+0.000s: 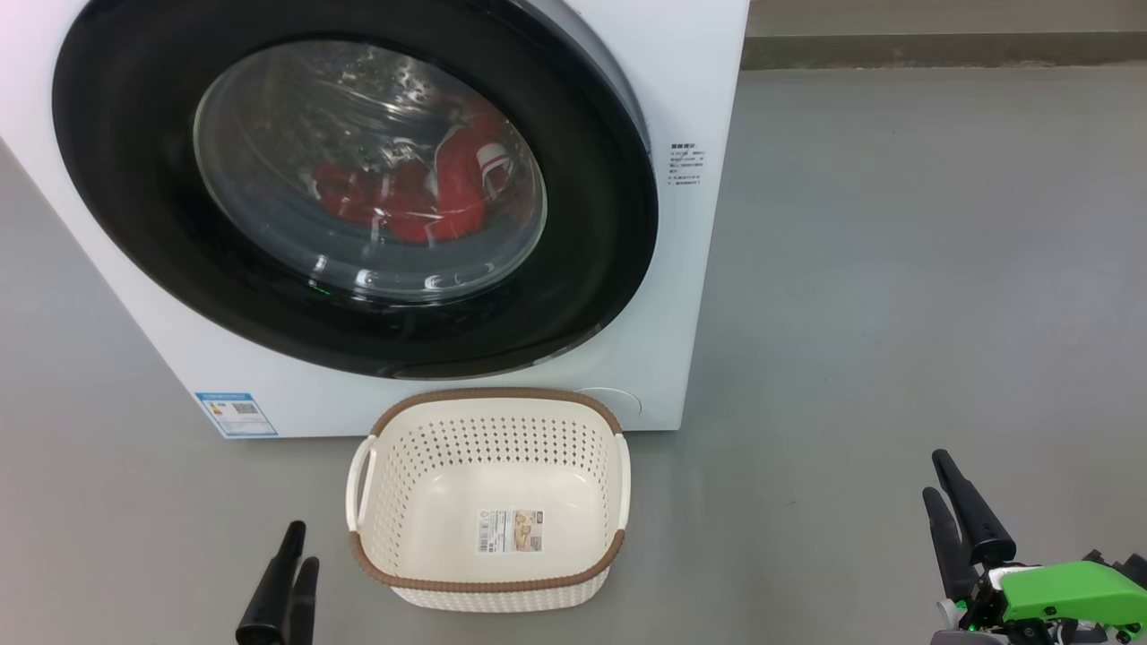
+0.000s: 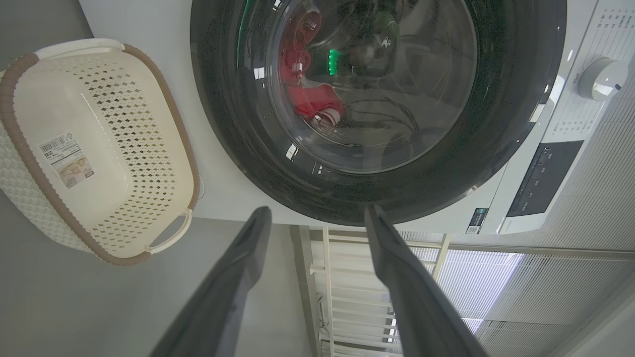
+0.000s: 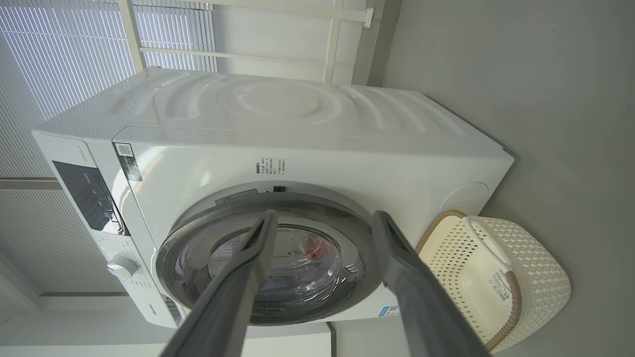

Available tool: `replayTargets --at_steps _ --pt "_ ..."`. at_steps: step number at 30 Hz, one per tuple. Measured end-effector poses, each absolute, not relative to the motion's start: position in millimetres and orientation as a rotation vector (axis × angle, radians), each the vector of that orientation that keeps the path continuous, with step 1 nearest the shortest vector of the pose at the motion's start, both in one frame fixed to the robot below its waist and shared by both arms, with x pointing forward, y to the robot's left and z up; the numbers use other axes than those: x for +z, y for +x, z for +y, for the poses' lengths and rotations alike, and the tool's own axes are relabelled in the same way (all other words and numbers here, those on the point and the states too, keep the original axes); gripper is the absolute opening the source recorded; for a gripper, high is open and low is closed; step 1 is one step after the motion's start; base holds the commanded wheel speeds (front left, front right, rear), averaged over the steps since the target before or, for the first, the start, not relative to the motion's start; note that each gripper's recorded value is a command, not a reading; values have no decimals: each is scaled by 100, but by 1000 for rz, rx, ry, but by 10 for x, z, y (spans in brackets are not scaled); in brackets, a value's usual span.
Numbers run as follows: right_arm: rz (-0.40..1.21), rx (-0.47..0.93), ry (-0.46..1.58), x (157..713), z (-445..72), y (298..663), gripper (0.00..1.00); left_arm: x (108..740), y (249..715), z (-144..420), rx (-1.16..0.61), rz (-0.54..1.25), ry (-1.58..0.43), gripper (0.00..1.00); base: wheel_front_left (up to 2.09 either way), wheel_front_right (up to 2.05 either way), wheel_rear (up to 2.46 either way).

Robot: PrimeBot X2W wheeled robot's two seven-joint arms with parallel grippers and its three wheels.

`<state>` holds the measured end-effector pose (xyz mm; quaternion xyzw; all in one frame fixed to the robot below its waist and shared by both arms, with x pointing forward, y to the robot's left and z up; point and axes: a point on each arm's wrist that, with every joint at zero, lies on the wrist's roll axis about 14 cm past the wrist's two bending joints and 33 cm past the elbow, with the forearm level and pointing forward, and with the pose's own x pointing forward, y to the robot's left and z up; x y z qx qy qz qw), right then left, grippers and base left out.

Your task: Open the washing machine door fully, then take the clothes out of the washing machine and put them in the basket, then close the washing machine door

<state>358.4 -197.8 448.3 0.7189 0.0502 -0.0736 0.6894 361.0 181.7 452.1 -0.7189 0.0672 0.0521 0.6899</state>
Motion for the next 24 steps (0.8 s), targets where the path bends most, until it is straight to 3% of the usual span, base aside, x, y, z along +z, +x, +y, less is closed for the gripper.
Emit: replayTargets --at_steps 24 --pt "138 -146 1404 4476 -1938 3577 100 4650 3629 1871 104 100 -1391 100 0 0 0"
